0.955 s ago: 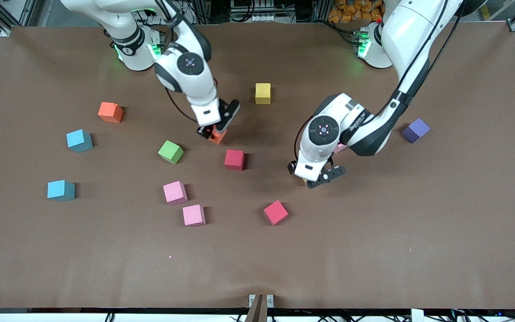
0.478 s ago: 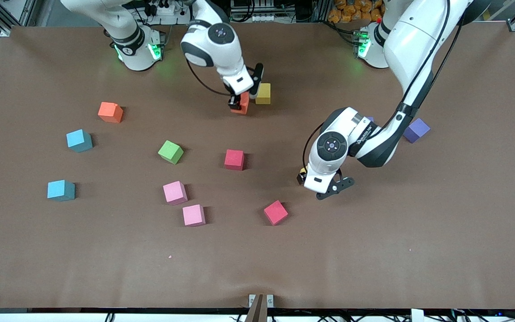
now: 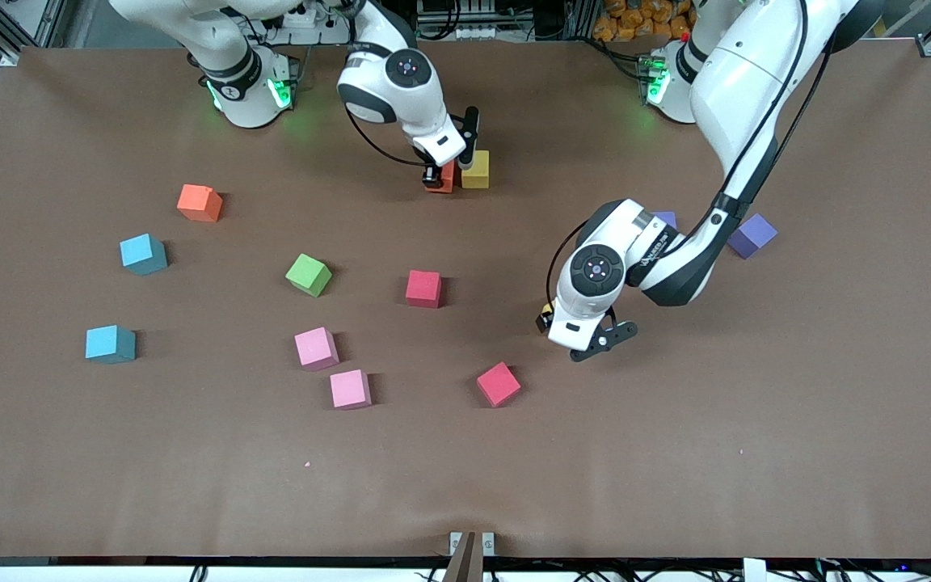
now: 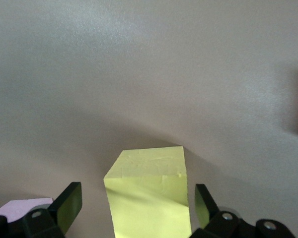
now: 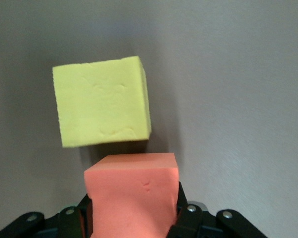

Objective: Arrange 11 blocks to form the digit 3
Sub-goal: 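Place the orange block beside yellow while the left gripper reaches another yellow, then grasp the second yellow block with the left gripper and carry it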

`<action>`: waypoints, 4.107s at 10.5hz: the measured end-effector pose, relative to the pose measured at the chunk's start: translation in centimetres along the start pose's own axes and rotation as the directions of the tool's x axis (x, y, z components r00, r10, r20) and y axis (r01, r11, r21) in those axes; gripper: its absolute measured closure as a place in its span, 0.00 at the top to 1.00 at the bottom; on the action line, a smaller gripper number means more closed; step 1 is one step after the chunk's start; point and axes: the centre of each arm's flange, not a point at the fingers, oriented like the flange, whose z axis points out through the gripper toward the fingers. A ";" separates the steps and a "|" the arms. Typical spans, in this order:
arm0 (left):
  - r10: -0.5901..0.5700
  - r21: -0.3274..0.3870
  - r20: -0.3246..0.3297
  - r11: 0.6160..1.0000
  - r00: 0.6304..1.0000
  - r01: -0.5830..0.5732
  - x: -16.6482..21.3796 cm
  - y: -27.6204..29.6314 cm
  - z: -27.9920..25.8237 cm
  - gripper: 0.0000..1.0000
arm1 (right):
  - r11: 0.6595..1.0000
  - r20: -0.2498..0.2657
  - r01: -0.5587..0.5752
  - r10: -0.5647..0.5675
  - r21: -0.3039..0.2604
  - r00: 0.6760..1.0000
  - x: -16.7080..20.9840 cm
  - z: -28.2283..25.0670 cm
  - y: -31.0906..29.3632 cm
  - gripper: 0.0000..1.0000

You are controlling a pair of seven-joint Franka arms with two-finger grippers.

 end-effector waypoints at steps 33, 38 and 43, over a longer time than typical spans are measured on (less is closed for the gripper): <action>-0.252 0.055 0.100 0.967 0.963 0.247 -0.5 -2.7 -2.4 0.55 | 0.999 -0.016 0.036 -0.036 0.016 0.999 0.3 0.9 -0.5 0.60; -0.371 0.090 0.140 0.928 0.918 0.362 -4.8 -3.3 -3.2 0.55 | 0.999 -0.025 0.036 -0.036 0.020 0.999 0.6 1.0 -0.5 0.60; -0.392 0.102 0.140 0.919 0.909 0.380 -5.6 -3.3 -3.0 0.55 | 0.999 -0.025 0.036 -0.036 0.020 0.999 0.6 1.0 -0.5 0.60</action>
